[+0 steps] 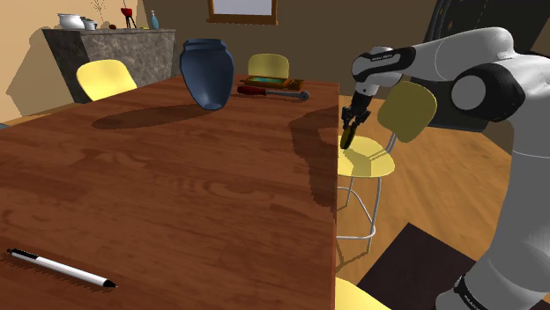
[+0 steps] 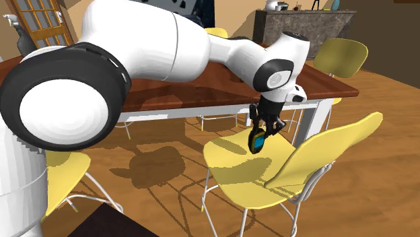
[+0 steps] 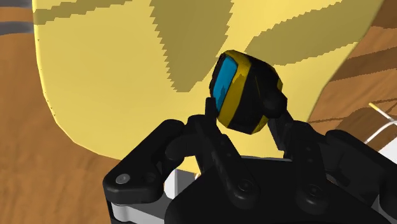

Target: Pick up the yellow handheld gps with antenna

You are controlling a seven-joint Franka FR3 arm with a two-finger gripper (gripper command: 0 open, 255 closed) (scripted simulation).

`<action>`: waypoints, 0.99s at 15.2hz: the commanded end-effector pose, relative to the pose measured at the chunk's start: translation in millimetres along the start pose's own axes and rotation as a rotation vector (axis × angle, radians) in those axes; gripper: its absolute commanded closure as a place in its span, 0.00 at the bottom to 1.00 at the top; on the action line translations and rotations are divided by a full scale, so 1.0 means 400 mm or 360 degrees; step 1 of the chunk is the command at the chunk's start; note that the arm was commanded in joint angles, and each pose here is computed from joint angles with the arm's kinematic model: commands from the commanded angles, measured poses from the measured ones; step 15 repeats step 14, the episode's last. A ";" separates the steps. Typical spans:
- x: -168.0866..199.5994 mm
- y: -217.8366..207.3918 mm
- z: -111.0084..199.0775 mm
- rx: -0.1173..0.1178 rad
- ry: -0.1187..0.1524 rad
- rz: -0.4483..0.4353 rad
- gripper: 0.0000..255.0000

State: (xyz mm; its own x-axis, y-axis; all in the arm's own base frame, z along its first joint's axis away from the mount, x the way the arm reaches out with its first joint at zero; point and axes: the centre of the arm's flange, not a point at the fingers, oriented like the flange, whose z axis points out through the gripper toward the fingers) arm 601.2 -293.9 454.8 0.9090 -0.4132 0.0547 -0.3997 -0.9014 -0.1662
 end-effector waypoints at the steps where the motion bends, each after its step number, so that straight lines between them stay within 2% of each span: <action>1: 0.000 -0.003 -0.027 0.0000 0.0000 0.0000 1.00; 12: 0.008 -0.028 -0.170 0.0000 0.0000 0.0000 1.00; 15: 0.008 -0.028 -0.172 0.0000 0.0000 0.0000 1.00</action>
